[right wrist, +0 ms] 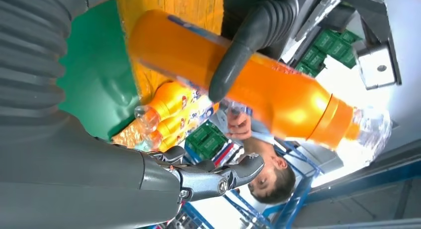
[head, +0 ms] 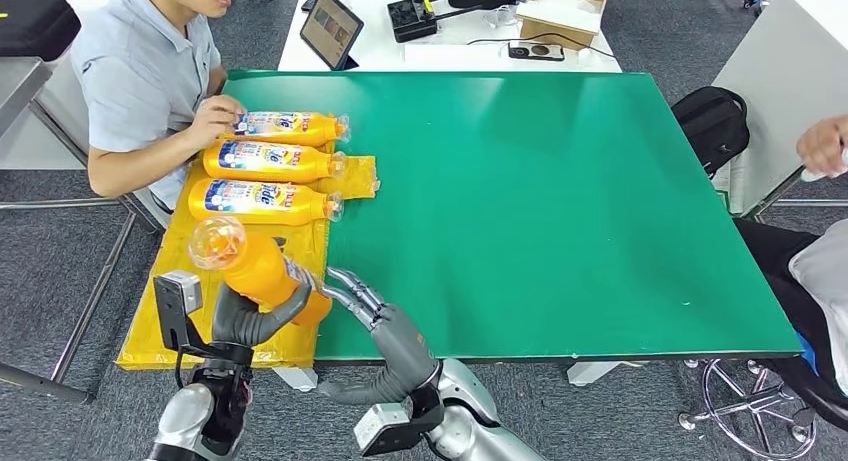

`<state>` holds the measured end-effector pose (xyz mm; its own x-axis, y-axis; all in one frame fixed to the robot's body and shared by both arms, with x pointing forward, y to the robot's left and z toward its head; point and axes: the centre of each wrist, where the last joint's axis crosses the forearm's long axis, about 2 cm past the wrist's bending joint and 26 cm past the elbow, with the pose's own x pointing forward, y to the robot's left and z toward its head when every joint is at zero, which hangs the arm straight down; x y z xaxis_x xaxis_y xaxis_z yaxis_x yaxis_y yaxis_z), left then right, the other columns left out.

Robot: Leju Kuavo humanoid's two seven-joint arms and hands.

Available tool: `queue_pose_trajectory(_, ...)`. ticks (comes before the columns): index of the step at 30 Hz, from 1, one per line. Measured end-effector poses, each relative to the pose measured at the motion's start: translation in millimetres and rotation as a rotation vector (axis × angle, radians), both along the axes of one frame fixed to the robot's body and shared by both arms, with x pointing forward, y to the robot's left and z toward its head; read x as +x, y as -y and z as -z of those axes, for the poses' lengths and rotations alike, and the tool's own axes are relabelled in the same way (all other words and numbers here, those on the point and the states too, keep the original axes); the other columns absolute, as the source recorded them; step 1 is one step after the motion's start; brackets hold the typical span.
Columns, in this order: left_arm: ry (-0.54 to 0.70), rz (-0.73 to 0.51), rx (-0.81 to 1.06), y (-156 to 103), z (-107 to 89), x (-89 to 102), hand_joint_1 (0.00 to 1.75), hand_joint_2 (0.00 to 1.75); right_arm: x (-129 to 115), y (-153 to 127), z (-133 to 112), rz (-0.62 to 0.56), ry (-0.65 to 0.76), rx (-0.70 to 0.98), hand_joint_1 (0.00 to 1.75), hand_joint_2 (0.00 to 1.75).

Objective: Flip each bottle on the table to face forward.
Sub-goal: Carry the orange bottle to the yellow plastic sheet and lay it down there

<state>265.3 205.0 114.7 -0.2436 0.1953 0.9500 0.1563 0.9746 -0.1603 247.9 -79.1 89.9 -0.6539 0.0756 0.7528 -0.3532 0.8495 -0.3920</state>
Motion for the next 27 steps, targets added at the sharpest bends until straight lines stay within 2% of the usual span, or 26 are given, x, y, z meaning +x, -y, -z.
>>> queue_pose_trajectory(6,0.067,-0.071,0.133,-2.3,-5.6,6.6,1.75,1.75,-3.0,5.5,-7.5,0.019,0.034,0.034,0.00,1.75)
queue_pose_trajectory(10,0.182,-0.163,0.456,-1.2,-14.8,18.0,1.75,1.75,-7.8,7.4,-21.1,0.041,0.069,0.101,0.00,1.75)
queue_pose_trajectory(12,0.243,-0.165,0.626,1.5,-22.2,29.9,1.75,1.75,-10.6,8.7,-32.0,0.060,0.085,0.160,0.00,1.75)
queue_pose_trajectory(15,0.271,-0.133,0.786,7.2,-28.9,53.6,1.75,1.75,-11.6,13.4,-49.0,0.100,0.096,0.259,0.00,1.75)
queue_pose_trajectory(22,0.226,-0.123,1.081,10.6,-33.0,106.0,1.75,1.75,-14.9,19.6,-75.0,0.128,0.090,0.429,0.00,1.75)
queue_pose_trajectory(27,0.174,-0.116,1.288,8.8,-27.3,127.5,1.75,1.75,-17.3,21.9,-79.0,0.134,0.072,0.476,0.00,1.75)
